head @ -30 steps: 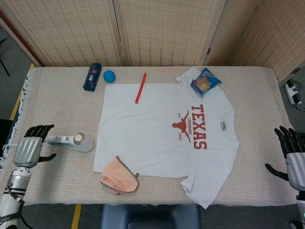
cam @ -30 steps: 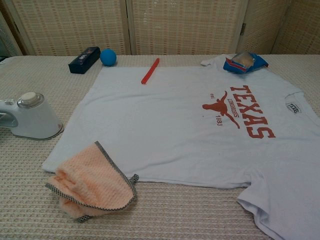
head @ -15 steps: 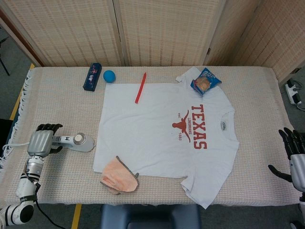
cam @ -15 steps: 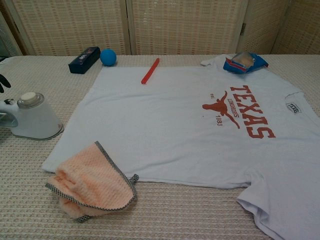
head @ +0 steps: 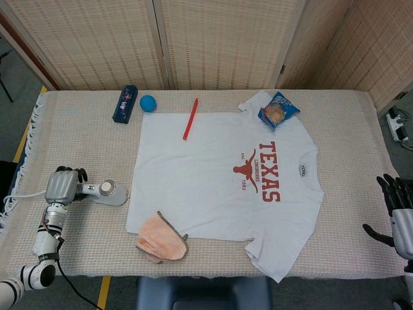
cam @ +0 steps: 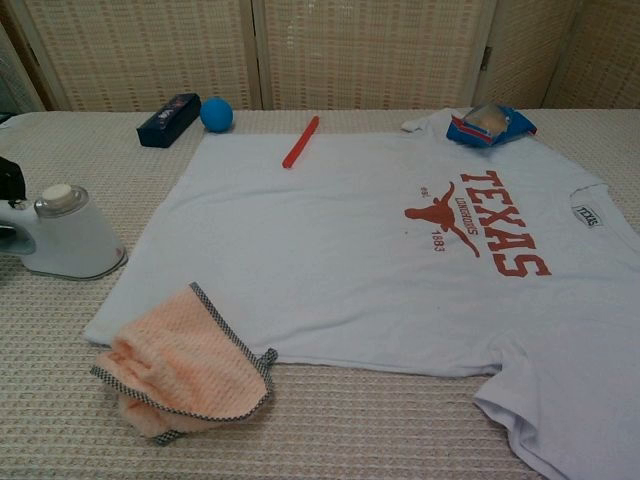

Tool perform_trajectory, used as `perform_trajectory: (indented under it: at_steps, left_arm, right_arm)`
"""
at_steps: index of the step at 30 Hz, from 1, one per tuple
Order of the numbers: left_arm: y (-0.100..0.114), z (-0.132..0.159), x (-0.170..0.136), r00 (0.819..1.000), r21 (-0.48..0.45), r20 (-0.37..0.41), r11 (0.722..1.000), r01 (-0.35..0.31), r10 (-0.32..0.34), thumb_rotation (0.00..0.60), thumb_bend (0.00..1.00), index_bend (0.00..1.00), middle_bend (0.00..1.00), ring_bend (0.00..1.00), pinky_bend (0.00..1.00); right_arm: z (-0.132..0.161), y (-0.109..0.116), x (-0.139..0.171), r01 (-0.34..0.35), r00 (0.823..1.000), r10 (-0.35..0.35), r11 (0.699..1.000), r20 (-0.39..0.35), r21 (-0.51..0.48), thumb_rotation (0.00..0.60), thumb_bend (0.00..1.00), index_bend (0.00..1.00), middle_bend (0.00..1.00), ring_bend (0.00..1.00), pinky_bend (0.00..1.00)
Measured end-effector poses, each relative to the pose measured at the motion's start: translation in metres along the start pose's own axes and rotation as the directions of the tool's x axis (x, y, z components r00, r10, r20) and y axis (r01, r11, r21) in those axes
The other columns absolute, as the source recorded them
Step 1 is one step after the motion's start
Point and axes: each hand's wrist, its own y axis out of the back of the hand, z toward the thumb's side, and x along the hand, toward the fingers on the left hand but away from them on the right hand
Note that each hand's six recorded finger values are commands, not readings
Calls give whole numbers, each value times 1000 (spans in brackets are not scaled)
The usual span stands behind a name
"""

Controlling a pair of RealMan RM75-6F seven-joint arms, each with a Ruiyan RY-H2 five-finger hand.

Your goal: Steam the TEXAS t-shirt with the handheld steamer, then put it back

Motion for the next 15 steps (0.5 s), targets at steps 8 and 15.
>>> perform_trajectory:
  at_steps: [8,15]
  left_arm:
    - [-14,1,15,1000,-40,-1,999,10,-10,600,311,797,840,731,649]
    - [-18,7,19,999,-148,44,989,-10,16,600,386,841,980,849,750]
  right_arm:
    - [2,-11,1,-55,998,55,998,-3,-13,600,0,0,76,77,192]
    - [22,-42,3,-233,970,228,971,-84,-46,600,135,0,89,80,205]
